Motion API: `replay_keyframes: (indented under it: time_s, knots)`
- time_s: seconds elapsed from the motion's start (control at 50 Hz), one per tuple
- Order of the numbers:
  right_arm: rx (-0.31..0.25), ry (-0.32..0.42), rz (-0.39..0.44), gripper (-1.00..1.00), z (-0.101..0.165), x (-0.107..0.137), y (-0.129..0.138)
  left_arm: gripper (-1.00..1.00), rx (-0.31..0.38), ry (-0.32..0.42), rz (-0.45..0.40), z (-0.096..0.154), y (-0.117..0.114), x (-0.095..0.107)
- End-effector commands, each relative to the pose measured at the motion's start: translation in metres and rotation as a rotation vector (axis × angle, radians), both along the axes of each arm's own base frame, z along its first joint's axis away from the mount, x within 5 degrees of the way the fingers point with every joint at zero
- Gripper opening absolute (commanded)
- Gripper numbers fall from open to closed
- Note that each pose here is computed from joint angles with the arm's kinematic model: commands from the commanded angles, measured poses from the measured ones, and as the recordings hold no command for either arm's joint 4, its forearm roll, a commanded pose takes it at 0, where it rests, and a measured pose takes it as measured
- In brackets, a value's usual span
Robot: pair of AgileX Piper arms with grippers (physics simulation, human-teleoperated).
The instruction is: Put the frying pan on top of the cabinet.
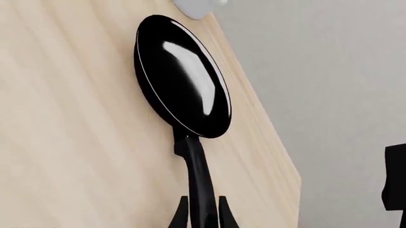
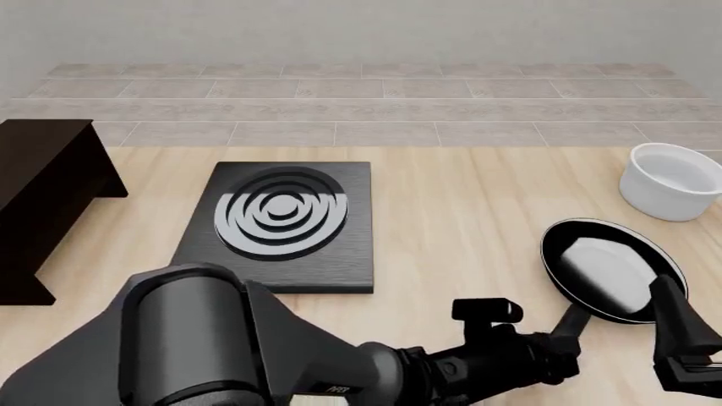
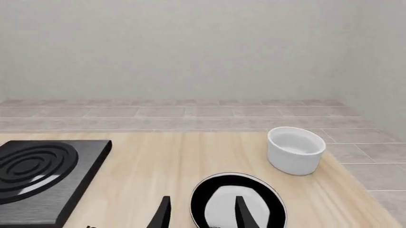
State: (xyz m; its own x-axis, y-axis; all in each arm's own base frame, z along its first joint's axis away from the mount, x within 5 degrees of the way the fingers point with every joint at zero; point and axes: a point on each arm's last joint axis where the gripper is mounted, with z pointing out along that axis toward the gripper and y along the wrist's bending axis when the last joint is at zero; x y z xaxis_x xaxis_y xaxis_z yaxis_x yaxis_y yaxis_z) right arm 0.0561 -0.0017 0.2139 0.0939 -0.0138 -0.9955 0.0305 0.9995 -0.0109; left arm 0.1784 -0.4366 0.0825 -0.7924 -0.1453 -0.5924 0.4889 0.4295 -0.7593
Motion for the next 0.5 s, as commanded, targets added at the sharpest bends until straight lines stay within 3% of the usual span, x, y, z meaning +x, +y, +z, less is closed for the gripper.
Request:
replay_keyframes:
  time_s: [0.02,0.5]
  knots:
    - [0.002,0.000,0.000,1.00,0.000,0.000,0.000,-1.00,-0.014,-0.017,0.005,0.010,0.002,0.003]
    - [-0.009,0.000,0.004,1.00,0.000,0.000,0.000,-1.00,-0.047,-0.014,0.021,0.017,0.013,0.005]
